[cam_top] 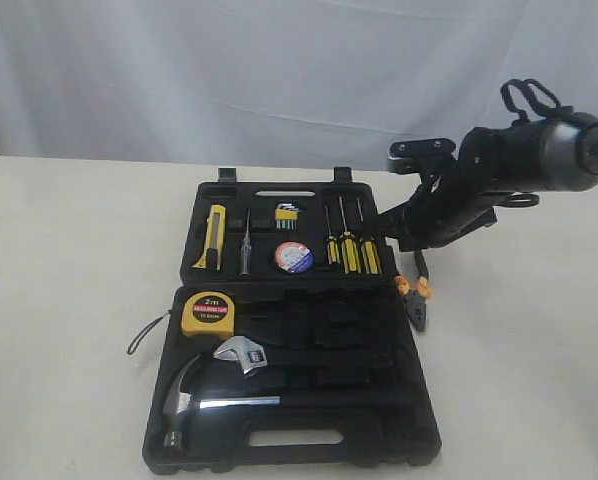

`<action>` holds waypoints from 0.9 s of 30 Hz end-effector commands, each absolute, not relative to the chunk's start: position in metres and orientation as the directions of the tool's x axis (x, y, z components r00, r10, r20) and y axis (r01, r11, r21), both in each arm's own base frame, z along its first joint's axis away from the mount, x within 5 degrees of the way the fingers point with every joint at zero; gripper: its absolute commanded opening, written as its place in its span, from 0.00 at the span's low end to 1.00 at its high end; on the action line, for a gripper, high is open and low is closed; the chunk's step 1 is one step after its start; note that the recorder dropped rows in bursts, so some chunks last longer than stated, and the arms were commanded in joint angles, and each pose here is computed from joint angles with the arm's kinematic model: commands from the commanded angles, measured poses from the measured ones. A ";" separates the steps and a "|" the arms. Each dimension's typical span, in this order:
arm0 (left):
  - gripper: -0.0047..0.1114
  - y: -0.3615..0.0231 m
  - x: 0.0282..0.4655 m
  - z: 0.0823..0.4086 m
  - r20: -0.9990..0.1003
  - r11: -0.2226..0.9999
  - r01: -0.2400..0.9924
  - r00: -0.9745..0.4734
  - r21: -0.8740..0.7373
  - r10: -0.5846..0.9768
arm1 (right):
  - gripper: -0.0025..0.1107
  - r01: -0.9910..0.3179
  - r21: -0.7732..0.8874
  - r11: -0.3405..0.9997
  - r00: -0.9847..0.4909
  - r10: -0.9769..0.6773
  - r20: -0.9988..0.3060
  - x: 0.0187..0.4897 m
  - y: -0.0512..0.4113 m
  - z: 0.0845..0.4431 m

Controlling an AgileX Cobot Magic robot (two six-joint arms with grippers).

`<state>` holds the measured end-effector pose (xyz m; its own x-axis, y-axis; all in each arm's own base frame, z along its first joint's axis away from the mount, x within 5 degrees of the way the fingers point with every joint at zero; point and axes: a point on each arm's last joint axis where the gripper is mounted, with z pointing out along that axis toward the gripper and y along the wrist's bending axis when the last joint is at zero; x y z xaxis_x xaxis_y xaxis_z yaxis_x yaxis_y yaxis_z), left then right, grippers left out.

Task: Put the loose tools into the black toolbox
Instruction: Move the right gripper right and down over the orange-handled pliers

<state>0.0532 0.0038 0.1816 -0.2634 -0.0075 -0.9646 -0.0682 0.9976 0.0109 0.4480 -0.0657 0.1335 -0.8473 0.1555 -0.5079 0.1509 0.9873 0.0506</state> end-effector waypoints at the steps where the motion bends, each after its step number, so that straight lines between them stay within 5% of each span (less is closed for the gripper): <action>1: 0.04 0.004 0.053 0.182 -0.968 0.998 -0.067 -0.252 0.007 -0.010 | 0.02 0.143 0.032 0.989 -0.856 0.140 -0.498 0.458 -0.071 0.123; 27: 0.04 0.004 0.053 0.182 -0.968 0.998 -0.067 -0.252 0.007 -0.010 | 0.02 0.200 -0.288 0.937 -0.972 0.151 -0.181 0.428 -0.099 0.114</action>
